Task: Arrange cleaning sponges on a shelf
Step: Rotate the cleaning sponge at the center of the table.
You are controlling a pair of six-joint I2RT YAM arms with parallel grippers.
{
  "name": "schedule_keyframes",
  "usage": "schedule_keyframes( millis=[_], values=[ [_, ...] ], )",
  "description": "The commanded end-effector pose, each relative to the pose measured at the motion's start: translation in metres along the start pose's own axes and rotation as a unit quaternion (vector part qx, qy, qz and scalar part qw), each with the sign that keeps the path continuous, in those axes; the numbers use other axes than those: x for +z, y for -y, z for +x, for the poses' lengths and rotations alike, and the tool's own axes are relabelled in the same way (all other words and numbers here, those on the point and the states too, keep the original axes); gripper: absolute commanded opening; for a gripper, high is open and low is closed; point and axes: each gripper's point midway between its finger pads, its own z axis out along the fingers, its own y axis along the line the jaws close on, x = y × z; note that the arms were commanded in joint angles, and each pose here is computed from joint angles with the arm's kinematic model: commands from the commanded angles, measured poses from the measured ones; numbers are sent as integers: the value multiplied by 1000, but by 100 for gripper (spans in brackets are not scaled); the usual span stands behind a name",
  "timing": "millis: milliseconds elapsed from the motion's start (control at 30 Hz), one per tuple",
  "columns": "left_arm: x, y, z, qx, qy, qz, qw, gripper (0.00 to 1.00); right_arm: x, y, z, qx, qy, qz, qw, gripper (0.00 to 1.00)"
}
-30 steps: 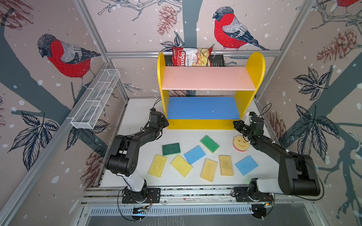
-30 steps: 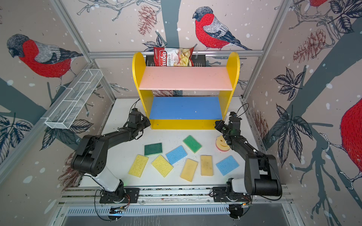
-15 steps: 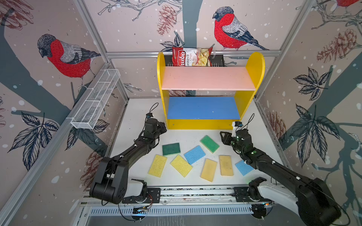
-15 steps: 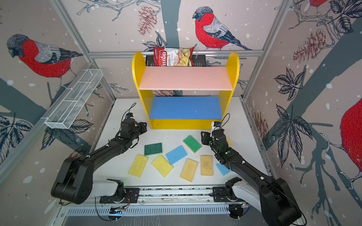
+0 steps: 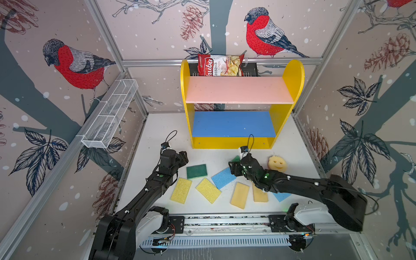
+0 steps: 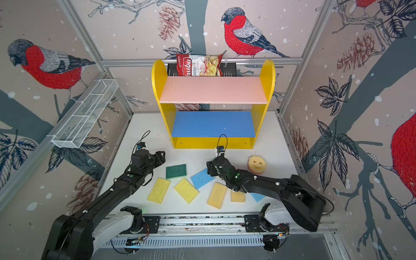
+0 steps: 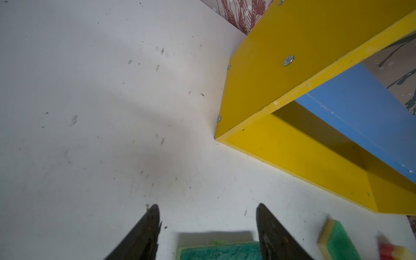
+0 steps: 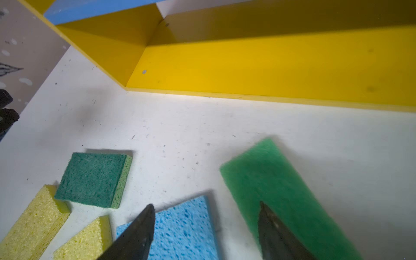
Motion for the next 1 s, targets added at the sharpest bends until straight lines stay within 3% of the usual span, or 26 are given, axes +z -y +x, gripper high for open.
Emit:
schedule_keyframes(
  millis=[0,200,367,400,433,633,867,967],
  values=[
    [-4,-10,9,-10,-5,-12,1000,70,17,-34,-5,-28,1,-36,999,72],
    [-8,-22,23,-13,-19,-26,999,74,66,-82,-6,-67,-46,-75,994,66],
    [-8,-25,28,-10,-25,-30,999,75,83,-112,-6,-75,-63,-128,987,65],
    [-7,-26,29,-13,-25,-30,999,90,86,-116,-4,-74,-68,-135,986,65],
    [-6,-27,30,-15,-24,-29,999,96,88,-117,0,-72,-74,-139,985,65],
    [3,-20,41,-15,-45,-4,999,67,97,-125,20,-81,-102,-146,981,61],
    [15,-20,49,-11,-59,0,998,54,97,-130,32,-73,-118,-163,977,38],
    [20,-17,50,-16,-62,6,998,47,101,-129,36,-65,-125,-166,976,34]
  ],
)
